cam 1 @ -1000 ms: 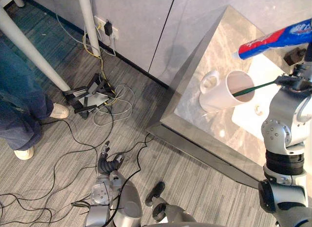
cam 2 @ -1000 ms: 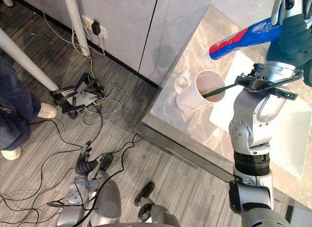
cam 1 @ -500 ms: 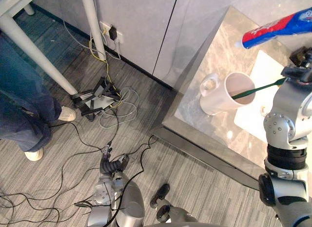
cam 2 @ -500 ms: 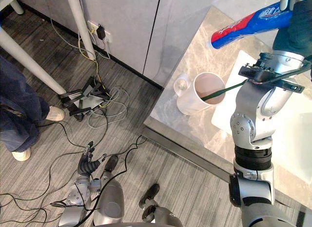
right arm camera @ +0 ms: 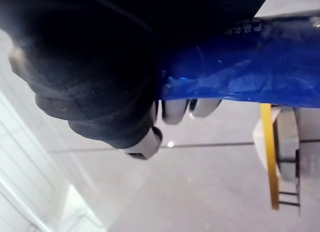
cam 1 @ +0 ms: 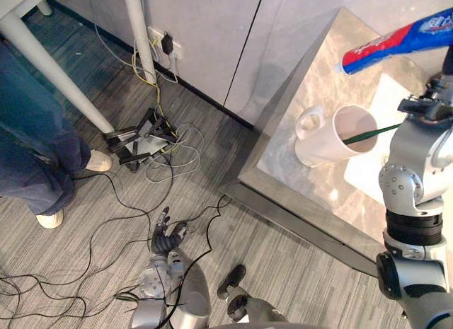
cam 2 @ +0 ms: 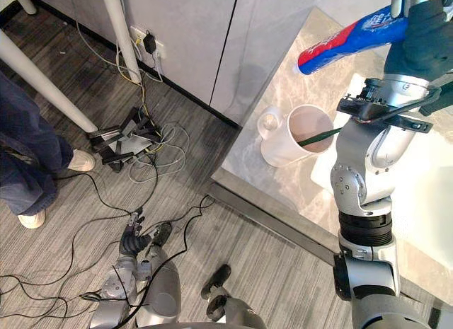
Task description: Organize washtable
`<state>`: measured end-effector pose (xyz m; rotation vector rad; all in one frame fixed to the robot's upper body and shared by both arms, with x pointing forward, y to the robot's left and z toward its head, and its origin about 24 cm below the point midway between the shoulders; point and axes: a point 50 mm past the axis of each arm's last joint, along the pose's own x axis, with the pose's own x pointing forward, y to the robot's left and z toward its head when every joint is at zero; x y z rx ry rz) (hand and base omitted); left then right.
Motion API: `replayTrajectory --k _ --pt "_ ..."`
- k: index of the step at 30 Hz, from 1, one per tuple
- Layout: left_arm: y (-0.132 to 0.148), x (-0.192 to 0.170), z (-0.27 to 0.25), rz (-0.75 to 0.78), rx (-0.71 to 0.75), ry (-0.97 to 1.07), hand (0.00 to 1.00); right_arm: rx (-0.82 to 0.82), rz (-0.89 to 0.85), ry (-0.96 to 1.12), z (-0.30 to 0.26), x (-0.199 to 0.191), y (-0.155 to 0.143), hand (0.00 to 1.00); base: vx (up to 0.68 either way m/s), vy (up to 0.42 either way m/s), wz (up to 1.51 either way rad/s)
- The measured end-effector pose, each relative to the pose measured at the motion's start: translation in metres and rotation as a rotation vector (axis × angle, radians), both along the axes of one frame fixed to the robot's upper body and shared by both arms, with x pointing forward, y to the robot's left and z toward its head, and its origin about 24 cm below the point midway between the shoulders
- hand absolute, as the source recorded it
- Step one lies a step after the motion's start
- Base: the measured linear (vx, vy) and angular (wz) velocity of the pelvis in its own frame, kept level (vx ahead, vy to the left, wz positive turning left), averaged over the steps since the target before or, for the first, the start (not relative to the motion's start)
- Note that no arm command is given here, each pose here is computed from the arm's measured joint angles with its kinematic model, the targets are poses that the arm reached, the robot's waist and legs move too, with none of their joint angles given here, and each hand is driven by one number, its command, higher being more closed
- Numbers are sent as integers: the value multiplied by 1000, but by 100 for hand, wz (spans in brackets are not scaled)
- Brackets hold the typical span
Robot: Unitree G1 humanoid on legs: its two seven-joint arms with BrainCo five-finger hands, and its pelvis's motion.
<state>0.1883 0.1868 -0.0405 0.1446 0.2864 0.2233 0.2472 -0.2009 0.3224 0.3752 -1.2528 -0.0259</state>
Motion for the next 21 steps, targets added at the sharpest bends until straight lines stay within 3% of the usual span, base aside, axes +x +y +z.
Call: replayTrajectory --k 21 --pt "0 1 0 -1 -7 -3 0 -2 86 33 -10 7 19 100 5 15 2"
